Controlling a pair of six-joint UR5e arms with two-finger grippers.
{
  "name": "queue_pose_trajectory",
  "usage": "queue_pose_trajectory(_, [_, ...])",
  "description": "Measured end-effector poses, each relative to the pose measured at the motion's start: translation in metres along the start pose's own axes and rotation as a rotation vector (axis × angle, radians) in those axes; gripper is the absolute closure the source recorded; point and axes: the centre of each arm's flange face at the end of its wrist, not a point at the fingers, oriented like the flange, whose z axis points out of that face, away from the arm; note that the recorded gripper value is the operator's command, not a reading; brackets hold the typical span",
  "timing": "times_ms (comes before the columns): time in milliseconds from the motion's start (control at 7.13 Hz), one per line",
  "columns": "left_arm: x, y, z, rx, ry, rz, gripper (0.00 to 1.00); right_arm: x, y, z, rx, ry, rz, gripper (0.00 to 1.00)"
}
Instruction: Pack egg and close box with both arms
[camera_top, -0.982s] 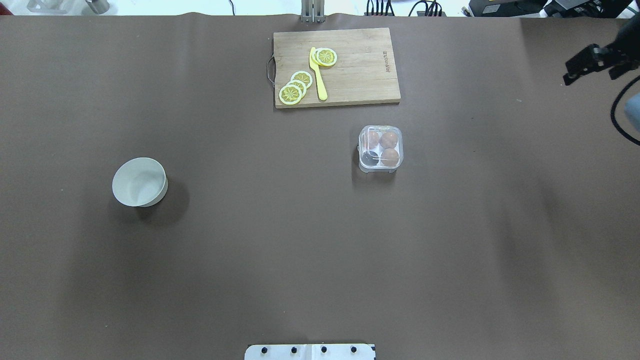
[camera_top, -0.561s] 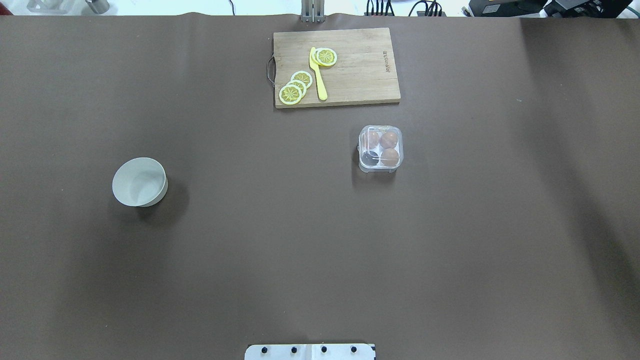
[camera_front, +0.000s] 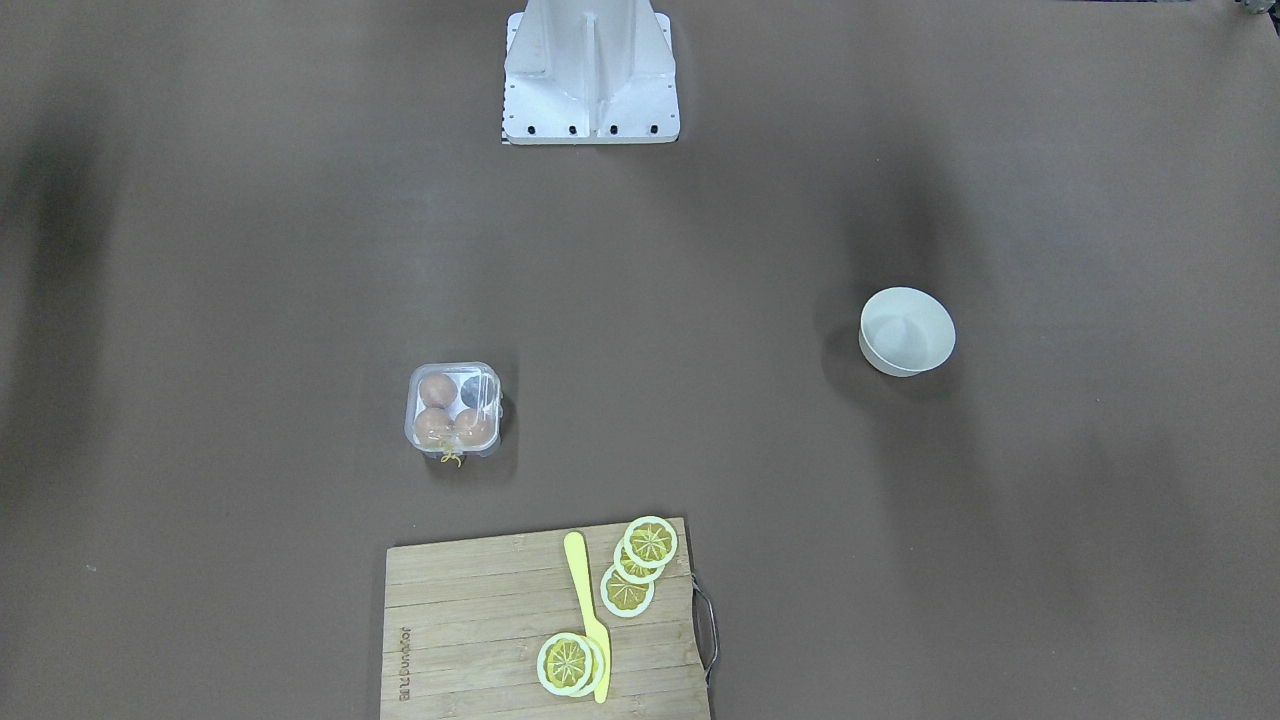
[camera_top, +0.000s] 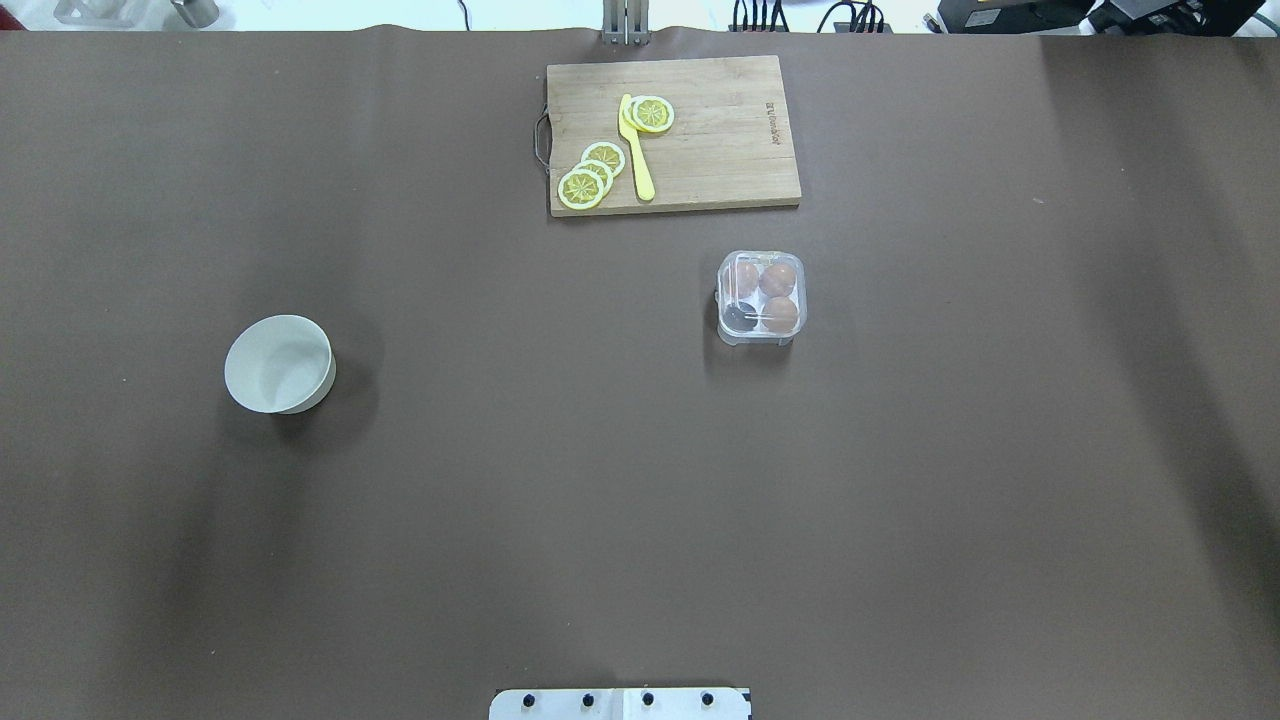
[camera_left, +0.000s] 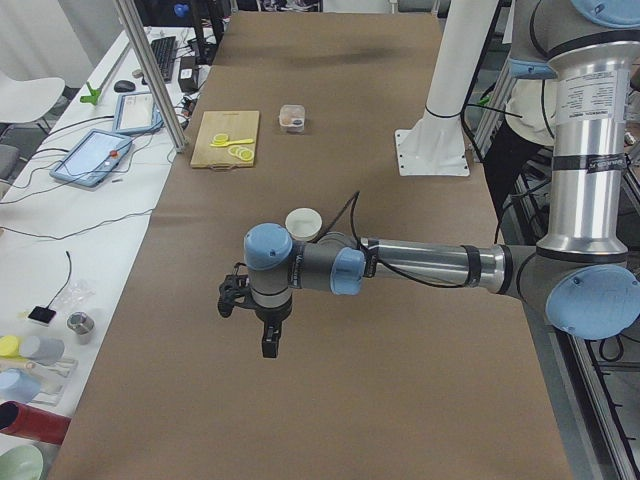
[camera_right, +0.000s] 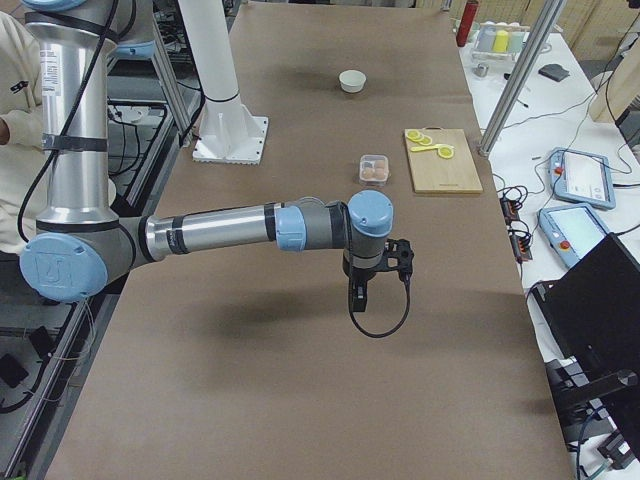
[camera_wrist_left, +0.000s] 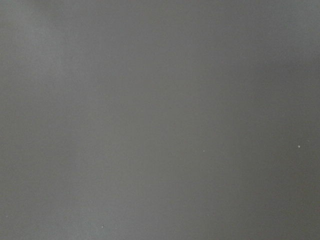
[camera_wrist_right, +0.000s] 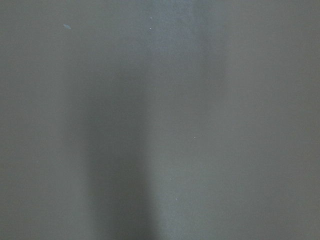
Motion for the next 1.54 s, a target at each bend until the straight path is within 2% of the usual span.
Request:
queue_pose_trajectory(280, [-0.010,0.012,0.004,-0.010,0.009,-0.026,0.02,-0.004,-0.007,-0.004,-0.011,-0.008,0.019,0.00])
queue_pose_trajectory(701, [-0.005,0.007,-0.010,0.012,0.074,-0.034,0.02,-0.011,-0.020,-0.009,-0.022,-0.009,0.032,0.00])
queue_pose_trajectory(1543, [0.004,-0.004,-0.020,0.032,0.082,-0.021,0.02,-0.011,-0.019,-0.009,-0.022,-0.011,0.033,0.00])
